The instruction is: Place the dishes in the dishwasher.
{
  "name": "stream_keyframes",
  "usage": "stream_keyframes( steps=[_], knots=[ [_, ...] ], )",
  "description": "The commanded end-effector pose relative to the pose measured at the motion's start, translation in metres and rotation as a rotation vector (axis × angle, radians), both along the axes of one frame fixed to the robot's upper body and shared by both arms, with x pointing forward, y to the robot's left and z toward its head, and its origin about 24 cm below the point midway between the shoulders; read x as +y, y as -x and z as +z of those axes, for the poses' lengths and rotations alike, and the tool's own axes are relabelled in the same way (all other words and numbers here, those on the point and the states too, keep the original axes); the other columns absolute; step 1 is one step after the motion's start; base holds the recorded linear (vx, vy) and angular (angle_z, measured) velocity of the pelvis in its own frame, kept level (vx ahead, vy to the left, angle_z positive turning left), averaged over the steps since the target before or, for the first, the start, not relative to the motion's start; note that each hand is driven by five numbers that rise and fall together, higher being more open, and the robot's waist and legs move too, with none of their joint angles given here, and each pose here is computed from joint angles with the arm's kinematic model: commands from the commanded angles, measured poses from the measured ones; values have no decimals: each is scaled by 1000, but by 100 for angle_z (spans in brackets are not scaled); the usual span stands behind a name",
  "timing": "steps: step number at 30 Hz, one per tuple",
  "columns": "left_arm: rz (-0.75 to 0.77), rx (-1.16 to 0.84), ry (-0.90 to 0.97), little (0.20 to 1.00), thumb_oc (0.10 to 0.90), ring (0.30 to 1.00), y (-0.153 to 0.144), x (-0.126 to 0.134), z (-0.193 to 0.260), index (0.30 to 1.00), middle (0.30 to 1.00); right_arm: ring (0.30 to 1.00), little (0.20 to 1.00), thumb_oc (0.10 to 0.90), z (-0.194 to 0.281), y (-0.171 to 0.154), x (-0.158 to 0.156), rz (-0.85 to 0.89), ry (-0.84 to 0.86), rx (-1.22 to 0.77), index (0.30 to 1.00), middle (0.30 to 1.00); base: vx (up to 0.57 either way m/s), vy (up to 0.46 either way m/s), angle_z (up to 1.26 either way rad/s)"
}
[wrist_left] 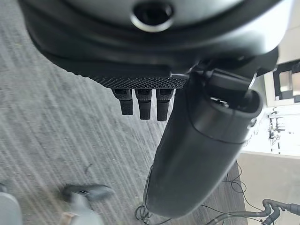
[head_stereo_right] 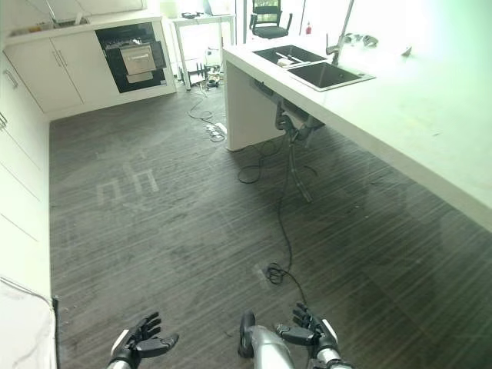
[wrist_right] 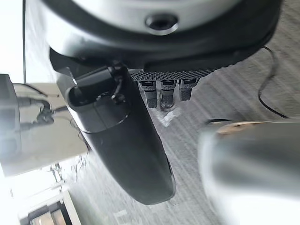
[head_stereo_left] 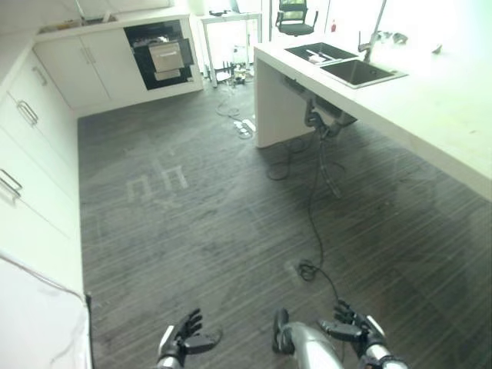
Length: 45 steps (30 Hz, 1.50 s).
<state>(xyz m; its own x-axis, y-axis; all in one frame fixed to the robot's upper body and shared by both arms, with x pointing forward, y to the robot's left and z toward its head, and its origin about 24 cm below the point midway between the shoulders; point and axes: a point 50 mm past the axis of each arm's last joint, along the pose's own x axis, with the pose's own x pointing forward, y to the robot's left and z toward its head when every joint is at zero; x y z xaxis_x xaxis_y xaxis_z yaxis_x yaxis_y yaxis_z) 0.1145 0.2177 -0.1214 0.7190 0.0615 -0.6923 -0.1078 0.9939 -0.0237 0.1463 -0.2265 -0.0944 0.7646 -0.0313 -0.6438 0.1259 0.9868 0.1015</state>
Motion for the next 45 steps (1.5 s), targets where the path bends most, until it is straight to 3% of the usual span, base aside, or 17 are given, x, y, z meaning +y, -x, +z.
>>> stream_keyframes(
  steps=[1, 7, 11, 19, 26, 34, 41, 45],
  knots=[
    [-102, -307, -38, 900, 800, 900, -52, 9, 47, 900, 900, 900, 900, 800, 47, -57, 14, 34, -11, -318, 900, 900, 477, -189, -17],
    [-111, -341, 29, 900, 800, 900, -61, -9, 51, 900, 900, 900, 900, 800, 58, -57, 2, 61, 49, -362, 900, 900, 275, -124, -5],
    [-78, -337, 30, 900, 800, 900, -64, -5, 53, 900, 900, 900, 900, 800, 62, -60, 0, 99, 70, -373, 900, 900, 290, -28, -9],
    [-90, -289, 70, 900, 800, 900, -37, -10, 41, 900, 900, 900, 900, 800, 66, -55, -5, 126, 88, -388, 900, 900, 334, 288, -21],
    [-159, -271, 33, 900, 800, 900, -61, -5, 46, 900, 900, 900, 900, 800, 63, -62, 9, 115, 64, -390, 900, 900, 354, 270, 8],
    [-176, -273, 6, 900, 800, 900, -68, -10, 50, 900, 900, 900, 900, 800, 61, -64, 27, 126, 17, -372, 900, 900, 241, 261, 8],
    [-102, -357, 3, 900, 800, 900, -68, 2, 67, 900, 900, 900, 900, 800, 77, -62, 23, 141, -19, -443, 900, 900, 337, -168, 4],
    [-132, -422, -22, 900, 800, 900, -70, -1, 78, 900, 900, 900, 900, 800, 95, -66, 19, 120, -24, -539, 900, 900, 367, -216, -8]
  ],
)
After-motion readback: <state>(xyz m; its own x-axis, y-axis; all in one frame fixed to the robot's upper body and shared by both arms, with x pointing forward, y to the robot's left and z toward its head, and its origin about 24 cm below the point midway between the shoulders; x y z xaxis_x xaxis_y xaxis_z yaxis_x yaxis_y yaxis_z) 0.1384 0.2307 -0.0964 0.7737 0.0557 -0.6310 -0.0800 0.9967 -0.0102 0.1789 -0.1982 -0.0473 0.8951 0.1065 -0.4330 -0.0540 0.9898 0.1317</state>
